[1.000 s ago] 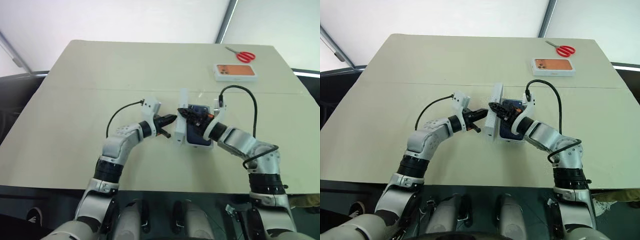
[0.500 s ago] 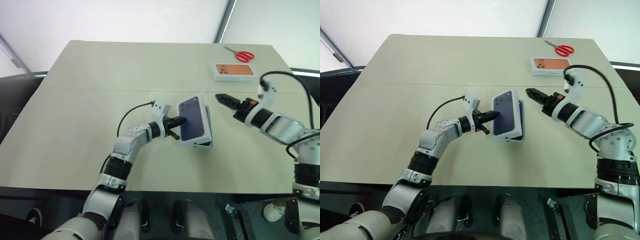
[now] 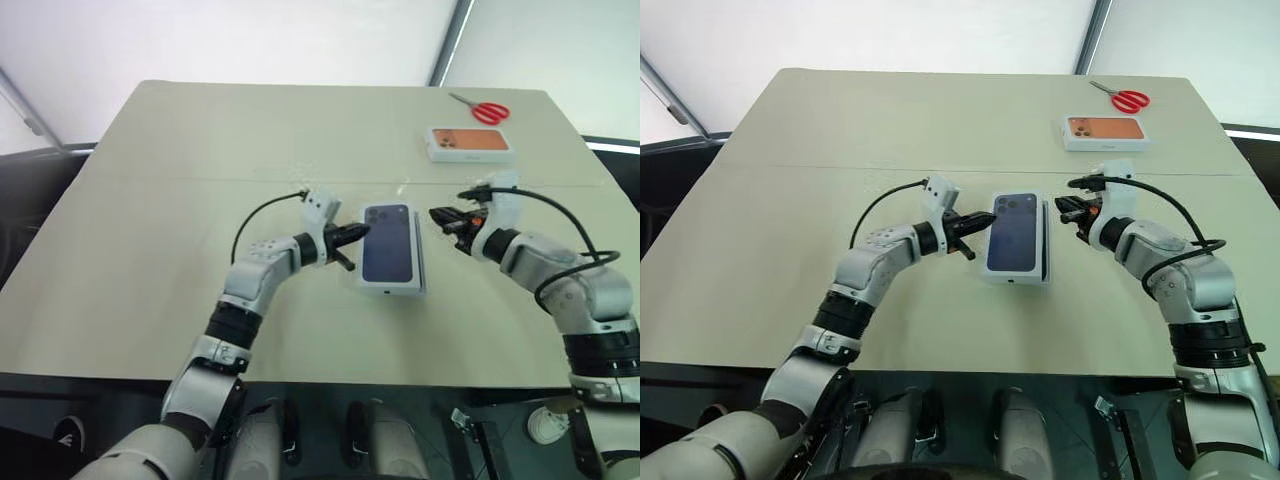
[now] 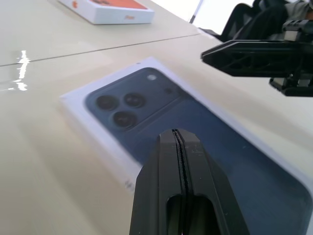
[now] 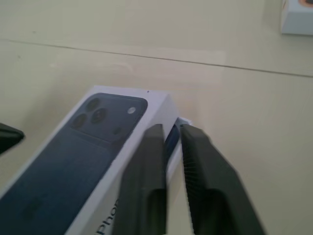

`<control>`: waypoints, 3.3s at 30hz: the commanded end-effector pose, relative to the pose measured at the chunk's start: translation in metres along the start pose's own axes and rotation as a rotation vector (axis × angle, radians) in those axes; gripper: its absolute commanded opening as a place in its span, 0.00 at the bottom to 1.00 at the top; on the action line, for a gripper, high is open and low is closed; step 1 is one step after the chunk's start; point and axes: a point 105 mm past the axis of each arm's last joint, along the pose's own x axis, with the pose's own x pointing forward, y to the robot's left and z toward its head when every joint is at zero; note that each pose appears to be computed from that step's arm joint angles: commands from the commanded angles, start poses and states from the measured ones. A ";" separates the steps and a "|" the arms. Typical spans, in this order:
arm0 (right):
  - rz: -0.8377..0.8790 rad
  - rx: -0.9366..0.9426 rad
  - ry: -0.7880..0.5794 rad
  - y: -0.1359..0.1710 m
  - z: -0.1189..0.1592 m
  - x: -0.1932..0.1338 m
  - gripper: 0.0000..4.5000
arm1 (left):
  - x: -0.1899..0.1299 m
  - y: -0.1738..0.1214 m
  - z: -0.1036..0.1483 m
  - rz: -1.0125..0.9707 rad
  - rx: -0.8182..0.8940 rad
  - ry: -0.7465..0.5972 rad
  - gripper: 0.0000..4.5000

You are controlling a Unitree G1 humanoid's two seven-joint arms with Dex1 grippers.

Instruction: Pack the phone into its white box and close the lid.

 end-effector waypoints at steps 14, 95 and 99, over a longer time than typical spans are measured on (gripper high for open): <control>0.081 -0.443 0.080 0.013 -0.012 -0.006 0.01 | 0.014 -0.013 -0.023 -0.048 0.089 0.148 0.00; -0.073 -0.511 0.119 -0.015 -0.008 -0.010 0.01 | 0.051 -0.001 0.019 0.087 0.088 0.017 0.00; -0.069 -0.531 0.125 -0.014 -0.009 -0.009 0.01 | 0.050 0.000 0.012 0.086 0.104 0.044 0.00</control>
